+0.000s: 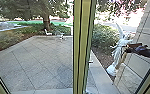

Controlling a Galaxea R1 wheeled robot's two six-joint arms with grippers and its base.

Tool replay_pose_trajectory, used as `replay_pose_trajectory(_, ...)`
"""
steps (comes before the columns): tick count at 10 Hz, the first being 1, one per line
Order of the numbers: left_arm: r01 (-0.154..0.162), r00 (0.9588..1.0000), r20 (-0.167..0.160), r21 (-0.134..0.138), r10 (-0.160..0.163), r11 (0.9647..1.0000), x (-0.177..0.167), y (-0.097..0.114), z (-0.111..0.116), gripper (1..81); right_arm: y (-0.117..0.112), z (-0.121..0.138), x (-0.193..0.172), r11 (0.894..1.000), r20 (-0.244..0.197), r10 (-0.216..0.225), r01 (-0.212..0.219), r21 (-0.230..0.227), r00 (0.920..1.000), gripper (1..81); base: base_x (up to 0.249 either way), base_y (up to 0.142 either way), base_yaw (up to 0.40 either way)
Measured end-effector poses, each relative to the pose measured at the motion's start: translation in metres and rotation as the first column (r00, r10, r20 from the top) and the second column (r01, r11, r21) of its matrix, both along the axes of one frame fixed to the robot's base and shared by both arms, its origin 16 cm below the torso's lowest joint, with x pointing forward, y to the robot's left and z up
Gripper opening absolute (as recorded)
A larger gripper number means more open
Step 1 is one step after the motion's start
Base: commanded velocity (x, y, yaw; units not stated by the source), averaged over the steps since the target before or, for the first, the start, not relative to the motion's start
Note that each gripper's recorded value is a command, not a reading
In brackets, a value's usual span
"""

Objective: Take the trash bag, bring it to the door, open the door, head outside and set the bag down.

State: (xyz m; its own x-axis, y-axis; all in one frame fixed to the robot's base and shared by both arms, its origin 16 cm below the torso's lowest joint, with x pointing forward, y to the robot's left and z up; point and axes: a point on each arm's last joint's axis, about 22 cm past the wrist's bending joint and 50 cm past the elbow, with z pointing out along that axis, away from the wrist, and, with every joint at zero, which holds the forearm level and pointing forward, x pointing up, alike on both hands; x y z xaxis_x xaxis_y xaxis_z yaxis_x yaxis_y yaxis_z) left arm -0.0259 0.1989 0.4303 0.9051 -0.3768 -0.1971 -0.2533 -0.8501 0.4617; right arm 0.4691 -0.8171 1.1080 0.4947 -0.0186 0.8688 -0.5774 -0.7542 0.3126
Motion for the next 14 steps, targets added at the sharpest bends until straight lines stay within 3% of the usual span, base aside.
replay_pose_trajectory(5,0.000,1.0000,-0.001,0.000,0.000,1.0000,-0.001,0.000,0.000,1.0,-0.002,0.000,-0.002,1.000,-0.001,-0.001,0.001,-0.002,1.0000,81.1,0.029,0.000,0.000)
replay_pose_trajectory(6,0.001,1.0000,-0.009,-0.001,-0.001,1.0000,-0.010,0.000,0.001,1.0,-0.003,-0.003,-0.008,1.000,-0.008,-0.012,0.012,0.005,0.9999,81.1,0.091,0.000,0.000)
replay_pose_trajectory(7,0.001,1.0000,-0.010,0.000,-0.001,1.0000,-0.011,0.002,0.002,1.0,-0.011,-0.008,-0.021,0.999,-0.049,-0.041,0.041,0.006,0.9980,81.1,0.097,0.000,0.000)
replay_pose_trajectory(10,0.002,1.0000,0.000,-0.003,-0.002,1.0000,-0.005,0.000,0.001,1.0,-0.020,-0.017,-0.038,0.996,-0.078,-0.081,0.083,0.019,0.9937,81.1,0.097,0.000,0.000)
replay_pose_trajectory(13,0.001,1.0000,0.001,-0.001,-0.001,1.0000,-0.001,0.001,0.001,1.0,-0.027,-0.017,-0.040,0.994,-0.051,-0.100,0.102,0.031,0.9936,81.1,0.000,0.000,0.000)
replay_pose_trajectory(14,0.002,1.0000,-0.001,-0.001,-0.002,1.0000,-0.001,0.001,0.001,1.0,-0.028,-0.008,-0.033,0.998,-0.022,-0.059,0.059,-0.001,0.9980,81.1,0.000,0.000,0.000)
